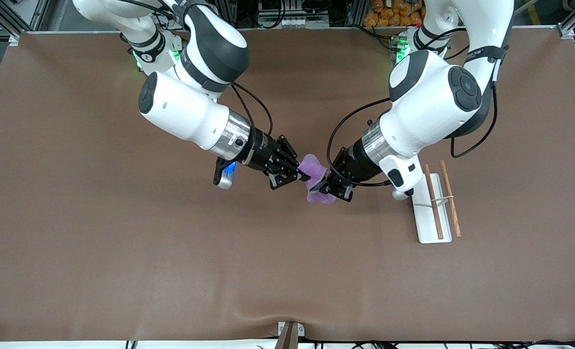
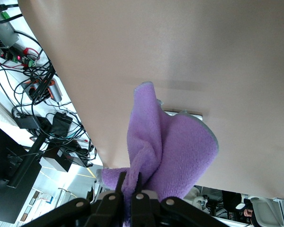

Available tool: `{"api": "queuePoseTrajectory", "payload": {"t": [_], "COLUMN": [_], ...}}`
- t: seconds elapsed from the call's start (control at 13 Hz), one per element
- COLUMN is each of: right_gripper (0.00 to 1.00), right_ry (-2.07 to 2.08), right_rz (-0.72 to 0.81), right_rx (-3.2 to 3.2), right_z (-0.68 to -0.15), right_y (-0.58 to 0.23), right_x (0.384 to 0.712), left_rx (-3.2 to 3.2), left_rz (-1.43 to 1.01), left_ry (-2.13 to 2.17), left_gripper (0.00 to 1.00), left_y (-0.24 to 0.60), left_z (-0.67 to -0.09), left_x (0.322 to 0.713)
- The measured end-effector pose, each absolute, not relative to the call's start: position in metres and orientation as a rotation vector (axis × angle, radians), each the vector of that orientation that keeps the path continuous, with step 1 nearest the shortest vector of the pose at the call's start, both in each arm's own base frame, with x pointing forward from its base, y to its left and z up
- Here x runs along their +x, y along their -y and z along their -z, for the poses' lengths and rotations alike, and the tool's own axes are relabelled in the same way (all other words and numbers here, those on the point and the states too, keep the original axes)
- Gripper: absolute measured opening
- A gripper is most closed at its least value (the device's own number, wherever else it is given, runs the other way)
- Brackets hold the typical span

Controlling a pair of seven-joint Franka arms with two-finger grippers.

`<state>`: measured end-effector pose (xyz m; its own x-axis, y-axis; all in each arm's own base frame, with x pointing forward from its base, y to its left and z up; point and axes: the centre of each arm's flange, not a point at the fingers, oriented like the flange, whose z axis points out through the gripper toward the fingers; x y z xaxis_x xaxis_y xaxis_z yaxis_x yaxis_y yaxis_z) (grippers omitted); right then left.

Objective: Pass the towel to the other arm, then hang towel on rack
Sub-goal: 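Grasp the towel's hanging end with the left gripper, then open the right gripper while the left gripper pulls the towel away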

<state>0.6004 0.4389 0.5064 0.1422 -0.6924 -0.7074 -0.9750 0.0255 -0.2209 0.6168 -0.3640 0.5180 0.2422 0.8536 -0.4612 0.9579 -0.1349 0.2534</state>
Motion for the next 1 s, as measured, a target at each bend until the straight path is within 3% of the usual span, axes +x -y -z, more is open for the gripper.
{"api": "queuePoseTrajectory", "payload": {"t": [0.15, 0.23, 0.77, 0.85, 1.0], "right_gripper": [0.05, 0.11, 0.92, 1.00, 1.00], "right_ry": [-1.613, -1.613, -1.608, -1.605, -1.585], "right_rz": [-0.519, -0.519, -0.515, -0.510, -0.432], "right_rx": [-1.730, -1.729, -1.762, -1.820, -2.028], "right_z": [-0.507, -0.507, -0.507, -0.505, -0.499], "right_y": [-0.439, -0.439, -0.438, -0.439, -0.438], "right_x": [0.600, 0.601, 0.600, 0.597, 0.589], "left_rx": [2.028, 2.040, 2.256, 2.293, 2.374], "left_rz": [0.272, 0.261, 0.217, 0.214, 0.226], "left_ry": [-1.643, -1.623, -1.408, -1.363, -1.265], "left_gripper": [0.03, 0.03, 0.03, 0.03, 0.03], "left_y": [0.360, 0.358, 0.282, 0.272, 0.261], "left_z": [-0.520, -0.521, -0.534, -0.536, -0.532], "left_x": [0.619, 0.621, 0.639, 0.640, 0.639]}}
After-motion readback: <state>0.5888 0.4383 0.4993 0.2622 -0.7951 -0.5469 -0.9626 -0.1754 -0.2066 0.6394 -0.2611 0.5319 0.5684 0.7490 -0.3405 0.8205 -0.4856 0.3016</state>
